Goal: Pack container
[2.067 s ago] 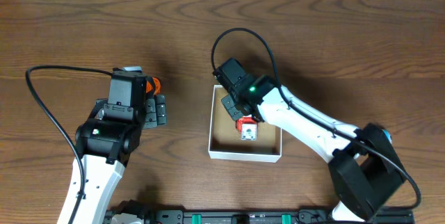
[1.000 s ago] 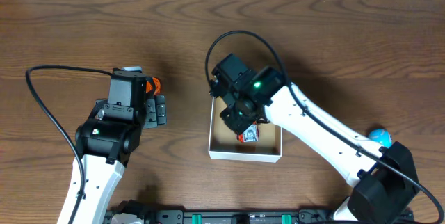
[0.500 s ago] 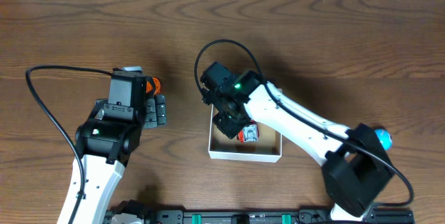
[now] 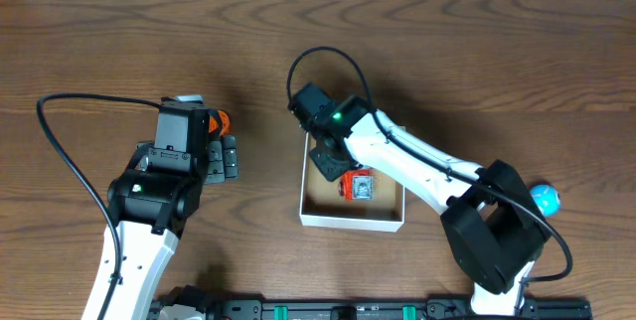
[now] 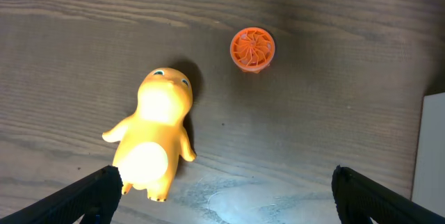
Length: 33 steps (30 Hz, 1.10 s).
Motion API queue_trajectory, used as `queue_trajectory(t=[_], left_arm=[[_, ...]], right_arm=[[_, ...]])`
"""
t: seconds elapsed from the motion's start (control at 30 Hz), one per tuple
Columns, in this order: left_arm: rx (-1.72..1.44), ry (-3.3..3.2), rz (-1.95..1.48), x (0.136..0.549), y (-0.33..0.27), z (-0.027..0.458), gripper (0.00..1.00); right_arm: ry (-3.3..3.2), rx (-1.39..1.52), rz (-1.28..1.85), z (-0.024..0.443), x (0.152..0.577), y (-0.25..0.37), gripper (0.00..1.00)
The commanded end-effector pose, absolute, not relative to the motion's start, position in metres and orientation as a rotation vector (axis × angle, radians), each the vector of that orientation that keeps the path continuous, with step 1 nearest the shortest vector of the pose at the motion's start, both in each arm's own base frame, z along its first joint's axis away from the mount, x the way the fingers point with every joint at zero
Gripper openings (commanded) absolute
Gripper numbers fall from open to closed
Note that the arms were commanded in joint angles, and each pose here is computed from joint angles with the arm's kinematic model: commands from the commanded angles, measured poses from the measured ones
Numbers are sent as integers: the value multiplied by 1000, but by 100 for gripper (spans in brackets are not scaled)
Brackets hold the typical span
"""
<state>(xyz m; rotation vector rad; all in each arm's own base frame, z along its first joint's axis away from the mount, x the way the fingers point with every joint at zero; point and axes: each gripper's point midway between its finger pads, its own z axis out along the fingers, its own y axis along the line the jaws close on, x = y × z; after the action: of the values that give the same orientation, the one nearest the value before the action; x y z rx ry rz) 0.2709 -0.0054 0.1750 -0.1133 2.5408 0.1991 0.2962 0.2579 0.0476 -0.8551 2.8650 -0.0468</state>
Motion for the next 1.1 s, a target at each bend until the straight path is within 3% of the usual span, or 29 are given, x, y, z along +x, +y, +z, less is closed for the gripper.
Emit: queue_trajectory(t=[0.0, 0.43, 0.7, 0.9, 1.07], left_arm=[[-137, 2538, 196, 270, -4, 176, 98], [-136, 2539, 197, 269, -4, 176, 98], [-136, 2538, 197, 269, -4, 176, 98], [-136, 2538, 197, 269, -4, 176, 98], [-136, 2538, 197, 270, -4, 176, 98]], right_arm=[[2860, -740, -116, 45, 314, 244, 1], [2814, -871, -60, 49, 313, 257, 1], [2716, -1027, 127, 104, 295, 282, 1], [2685, -1107, 227, 152, 261, 278, 1], [2757, -1186, 287, 153, 229, 273, 2]])
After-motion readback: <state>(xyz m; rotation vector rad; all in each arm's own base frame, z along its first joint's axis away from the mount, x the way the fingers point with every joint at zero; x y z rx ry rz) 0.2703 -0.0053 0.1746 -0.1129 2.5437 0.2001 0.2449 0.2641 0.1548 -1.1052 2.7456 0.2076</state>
